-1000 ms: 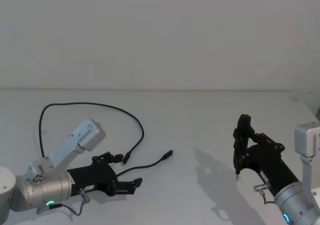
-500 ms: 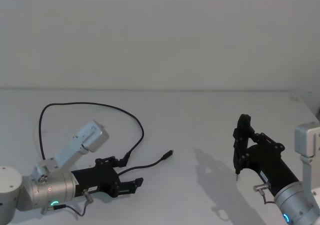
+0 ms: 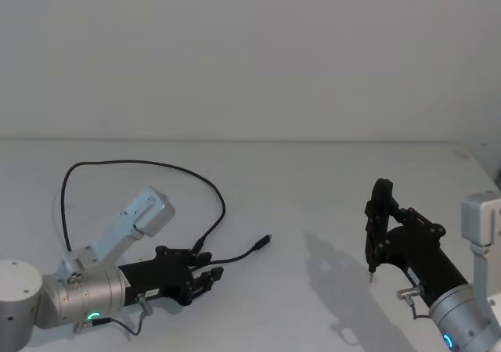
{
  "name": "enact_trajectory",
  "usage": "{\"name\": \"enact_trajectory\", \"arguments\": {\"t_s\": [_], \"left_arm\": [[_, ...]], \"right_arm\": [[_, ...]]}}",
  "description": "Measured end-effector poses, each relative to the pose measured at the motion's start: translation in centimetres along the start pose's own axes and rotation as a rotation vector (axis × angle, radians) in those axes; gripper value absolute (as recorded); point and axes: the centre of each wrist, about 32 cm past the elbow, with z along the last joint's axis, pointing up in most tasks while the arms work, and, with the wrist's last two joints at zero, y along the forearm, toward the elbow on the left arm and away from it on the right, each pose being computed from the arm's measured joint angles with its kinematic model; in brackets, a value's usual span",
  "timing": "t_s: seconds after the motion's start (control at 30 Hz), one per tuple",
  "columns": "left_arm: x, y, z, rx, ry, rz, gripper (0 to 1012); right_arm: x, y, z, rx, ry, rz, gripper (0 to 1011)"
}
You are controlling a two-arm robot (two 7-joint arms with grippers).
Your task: Pick up the data cable with the one hand.
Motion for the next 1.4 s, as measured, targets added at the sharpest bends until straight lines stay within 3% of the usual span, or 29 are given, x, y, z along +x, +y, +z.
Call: {"name": "enact_trajectory", "arguments": {"t_s": [0.2,0.43,0.73,1.1,1.4], "left_arm": [[0.03,-0.06,-0.02,-0.004,0.001,0.001,198],[0.07,-0.12,0.07,-0.011,0.003,-0.022,36],[-0.19,0.00,0.79,-0.035,-0.002,-0.057,36],[-0.91,1.17,1.92,-0.072,-0.019,-0.077,36],[-1.28,1.82,2.38,-0.088,-0.029,-0.074,36]], "right_arm": [[0.0,0.0,0.0,0.000,0.000,0.000,279],[0.0,0.0,0.0,0.000,0.000,0.000,279],[0.0,0.0,0.0,0.000,0.000,0.000,279],[0.0,0.0,0.0,0.000,0.000,0.000,279],[0.0,0.0,0.1,0.008,0.002,0.001,279]]}}
